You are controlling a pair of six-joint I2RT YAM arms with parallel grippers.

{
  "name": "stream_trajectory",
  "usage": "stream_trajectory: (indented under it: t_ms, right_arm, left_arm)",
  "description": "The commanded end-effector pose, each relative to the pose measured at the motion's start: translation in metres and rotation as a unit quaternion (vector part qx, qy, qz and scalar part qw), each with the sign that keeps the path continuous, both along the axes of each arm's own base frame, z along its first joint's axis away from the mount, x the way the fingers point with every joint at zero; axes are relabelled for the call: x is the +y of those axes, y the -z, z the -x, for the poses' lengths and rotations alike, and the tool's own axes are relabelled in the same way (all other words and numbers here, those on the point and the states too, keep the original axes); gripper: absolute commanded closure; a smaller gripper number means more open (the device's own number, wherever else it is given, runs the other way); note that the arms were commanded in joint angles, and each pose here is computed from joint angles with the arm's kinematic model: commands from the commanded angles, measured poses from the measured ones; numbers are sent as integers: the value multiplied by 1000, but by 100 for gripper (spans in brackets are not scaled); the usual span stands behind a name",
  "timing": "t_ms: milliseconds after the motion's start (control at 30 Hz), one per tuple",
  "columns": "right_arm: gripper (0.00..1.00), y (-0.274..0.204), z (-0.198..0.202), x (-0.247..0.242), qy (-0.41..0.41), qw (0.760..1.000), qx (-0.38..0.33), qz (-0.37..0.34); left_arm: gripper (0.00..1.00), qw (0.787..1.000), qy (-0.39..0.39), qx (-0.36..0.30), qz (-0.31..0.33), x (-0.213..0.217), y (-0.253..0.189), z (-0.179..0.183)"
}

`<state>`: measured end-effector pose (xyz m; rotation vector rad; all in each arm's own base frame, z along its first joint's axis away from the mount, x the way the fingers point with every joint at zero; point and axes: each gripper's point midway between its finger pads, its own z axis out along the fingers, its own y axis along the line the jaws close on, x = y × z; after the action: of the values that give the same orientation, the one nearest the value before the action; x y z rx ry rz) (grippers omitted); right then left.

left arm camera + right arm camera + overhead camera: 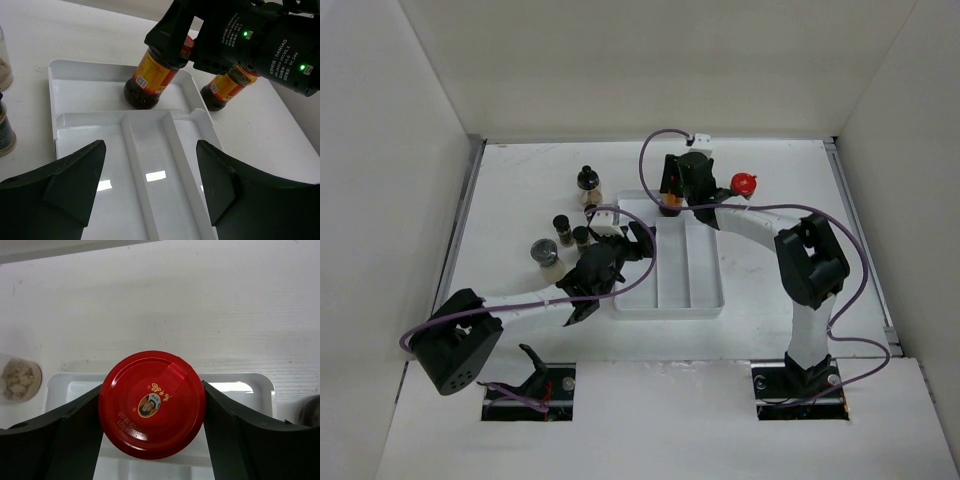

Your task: Organize the condiment bottles

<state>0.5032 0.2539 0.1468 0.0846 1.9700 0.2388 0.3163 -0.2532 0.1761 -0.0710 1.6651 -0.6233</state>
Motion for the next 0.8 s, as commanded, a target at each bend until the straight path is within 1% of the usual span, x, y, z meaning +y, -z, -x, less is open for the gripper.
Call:
stream_trajectory:
  t_ms: [0, 100, 167, 233, 367, 400, 433, 467, 533, 567, 600, 633, 667, 700, 733, 767]
  right_arm:
    - [21, -61, -12, 16, -2, 995, -88, -57]
    - [9, -66, -7, 14, -3, 994, -89, -57]
    - [4, -76, -2, 11, -4, 993, -96, -61]
    - [1, -89, 4, 8, -6, 992, -103, -67]
    - [0, -114, 22, -3, -9, 991, -111, -74]
    - [2, -118, 28, -7, -8, 991, -114, -75]
    - [8, -121, 31, -15, -4, 990, -116, -76]
    - [19, -125, 35, -28, 8, 990, -120, -76]
    - [46, -125, 40, -60, 37, 989, -120, -75]
    - [52, -123, 41, -78, 54, 989, -117, -71]
    - [53, -118, 43, -95, 71, 989, -110, -63]
    - [51, -111, 44, -113, 89, 990, -101, -49]
    - [45, -104, 44, -131, 110, 989, -89, -32]
    - [34, -96, 45, -147, 125, 989, -76, -10]
    - [19, -86, 45, -161, 138, 989, -58, 12]
    - [8, -78, 45, -169, 146, 988, -44, 28]
  left_arm:
    - [28, 1000, 2, -16, 25, -2, -12, -2]
    - [28, 1000, 2, -16, 24, -2, -10, -2]
    - [28, 1000, 1, -15, 24, -2, -10, -3]
    - [28, 1000, 0, -17, 25, -1, -11, -2]
    - [28, 999, 1, -18, 27, -1, -12, -2]
    - [28, 1000, 3, -18, 25, -2, -11, -1]
    - [29, 1000, 4, -19, 24, -3, -12, -1]
    - [30, 1000, 5, -20, 24, -3, -13, 0]
    - [32, 1000, 7, -21, 23, -4, -13, 1]
    - [33, 999, 9, -21, 24, -5, -13, 1]
    - [35, 999, 12, -23, 24, -7, -14, 2]
    - [38, 999, 17, -25, 25, -9, -14, 3]
    - [40, 999, 24, -28, 25, -11, -16, 4]
    - [41, 999, 28, -29, 24, -14, -16, 5]
    - [41, 999, 30, -32, 26, -14, -17, 5]
    - [41, 999, 31, -33, 26, -15, -17, 6]
